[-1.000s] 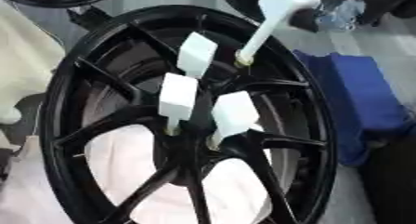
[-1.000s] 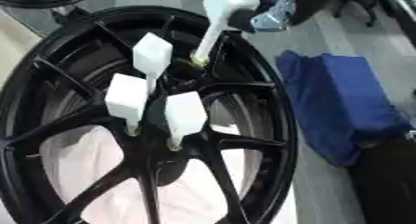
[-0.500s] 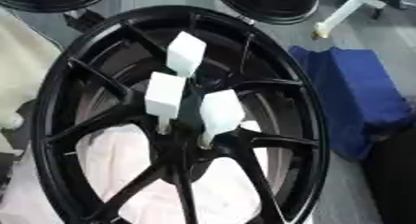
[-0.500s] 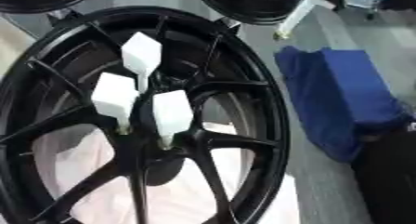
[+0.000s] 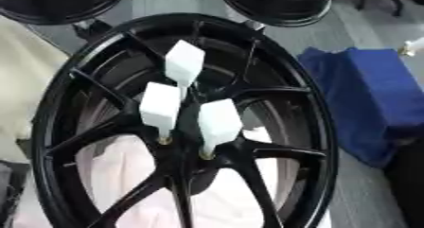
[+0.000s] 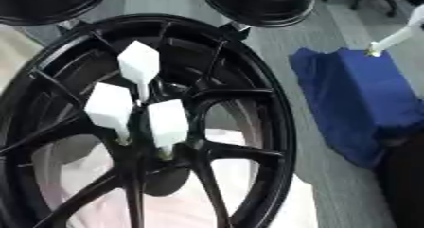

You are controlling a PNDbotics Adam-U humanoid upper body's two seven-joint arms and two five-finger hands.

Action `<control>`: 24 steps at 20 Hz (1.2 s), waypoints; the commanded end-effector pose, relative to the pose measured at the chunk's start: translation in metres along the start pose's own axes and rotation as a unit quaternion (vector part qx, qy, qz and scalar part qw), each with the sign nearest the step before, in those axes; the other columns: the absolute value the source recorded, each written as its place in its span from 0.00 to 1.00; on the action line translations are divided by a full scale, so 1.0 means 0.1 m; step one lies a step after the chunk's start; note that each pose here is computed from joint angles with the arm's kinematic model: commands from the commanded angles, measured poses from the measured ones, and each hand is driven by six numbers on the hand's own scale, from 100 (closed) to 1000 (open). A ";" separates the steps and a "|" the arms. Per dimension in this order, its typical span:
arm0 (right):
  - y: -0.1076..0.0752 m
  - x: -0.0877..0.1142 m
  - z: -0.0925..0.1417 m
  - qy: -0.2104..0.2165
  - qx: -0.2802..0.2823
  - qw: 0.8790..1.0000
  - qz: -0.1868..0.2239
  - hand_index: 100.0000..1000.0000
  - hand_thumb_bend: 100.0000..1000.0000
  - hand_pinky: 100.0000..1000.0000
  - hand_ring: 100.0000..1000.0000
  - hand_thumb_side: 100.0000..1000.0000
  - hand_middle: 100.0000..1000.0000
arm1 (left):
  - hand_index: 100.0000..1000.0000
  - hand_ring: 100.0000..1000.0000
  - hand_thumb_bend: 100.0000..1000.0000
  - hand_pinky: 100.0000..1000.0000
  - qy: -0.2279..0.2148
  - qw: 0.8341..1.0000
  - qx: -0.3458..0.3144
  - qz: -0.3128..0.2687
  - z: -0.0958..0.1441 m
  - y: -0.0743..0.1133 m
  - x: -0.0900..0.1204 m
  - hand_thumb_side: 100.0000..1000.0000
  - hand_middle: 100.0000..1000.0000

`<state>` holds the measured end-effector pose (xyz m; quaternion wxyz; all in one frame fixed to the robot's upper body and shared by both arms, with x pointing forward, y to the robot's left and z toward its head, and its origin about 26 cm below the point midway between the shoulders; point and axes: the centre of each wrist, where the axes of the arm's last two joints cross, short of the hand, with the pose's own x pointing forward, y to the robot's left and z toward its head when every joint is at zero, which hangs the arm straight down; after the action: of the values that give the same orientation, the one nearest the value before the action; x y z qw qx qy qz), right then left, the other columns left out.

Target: Pull the pin out of the wheel hub.

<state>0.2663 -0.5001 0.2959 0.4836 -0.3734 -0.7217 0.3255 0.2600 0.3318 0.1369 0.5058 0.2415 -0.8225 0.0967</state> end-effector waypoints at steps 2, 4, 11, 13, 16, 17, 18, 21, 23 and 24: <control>-0.05 -0.11 0.10 0.036 -0.043 0.998 0.032 0.72 0.05 0.80 0.75 0.00 0.66 | 0.72 0.59 0.11 0.88 -0.014 1.000 0.006 -0.003 -0.02 0.03 0.06 0.88 0.63; 0.04 -0.15 0.14 0.046 -0.038 0.998 0.033 0.79 0.19 0.86 0.88 0.28 0.81 | 0.72 0.59 0.11 0.88 -0.014 1.000 0.005 -0.002 -0.02 0.03 0.06 0.88 0.63; 0.16 -0.19 0.19 0.042 -0.057 0.997 0.014 0.80 0.14 0.85 0.87 0.40 0.81 | 0.72 0.59 0.11 0.88 -0.013 1.000 0.006 -0.001 -0.01 0.02 0.06 0.88 0.63; 0.18 -0.18 0.18 0.035 -0.069 0.997 0.003 0.79 0.11 0.83 0.84 0.40 0.78 | 0.72 0.59 0.11 0.89 -0.014 1.000 0.004 0.000 -0.02 0.01 0.06 0.88 0.63; 0.18 -0.16 0.17 0.029 -0.099 0.994 -0.021 0.73 0.03 0.80 0.75 0.44 0.69 | 0.72 0.59 0.11 0.89 -0.015 1.000 0.003 0.000 -0.02 0.01 0.06 0.88 0.63; 0.19 -0.14 0.16 0.026 -0.112 0.993 -0.030 0.71 0.00 0.78 0.72 0.45 0.66 | 0.72 0.59 0.11 0.88 -0.015 1.000 0.003 0.001 -0.02 0.01 0.07 0.88 0.62; 0.20 -0.12 0.15 0.023 -0.127 0.991 -0.042 0.69 0.00 0.77 0.70 0.45 0.63 | 0.72 0.59 0.11 0.88 -0.016 1.000 0.002 0.001 -0.02 0.01 0.07 0.88 0.62; 0.26 0.02 0.09 0.005 -0.163 0.983 -0.085 0.65 0.00 0.75 0.65 0.52 0.58 | 0.72 0.58 0.11 0.88 -0.020 1.000 -0.002 0.002 -0.03 -0.01 0.08 0.87 0.62; 0.31 0.16 0.04 -0.014 -0.177 0.977 -0.116 0.64 0.00 0.74 0.63 0.56 0.55 | 0.72 0.58 0.11 0.88 -0.025 1.000 -0.003 0.002 -0.05 -0.02 0.10 0.87 0.62; 0.34 0.23 0.02 -0.024 -0.184 0.973 -0.135 0.63 0.00 0.74 0.62 0.57 0.55 | 0.72 0.58 0.11 0.88 -0.028 1.000 -0.004 0.002 -0.06 -0.03 0.11 0.86 0.62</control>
<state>0.2675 -0.4721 0.2629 0.4480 -0.3547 -0.8099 0.1324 0.2634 0.3290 0.1409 0.4971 0.2380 -0.8286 0.0982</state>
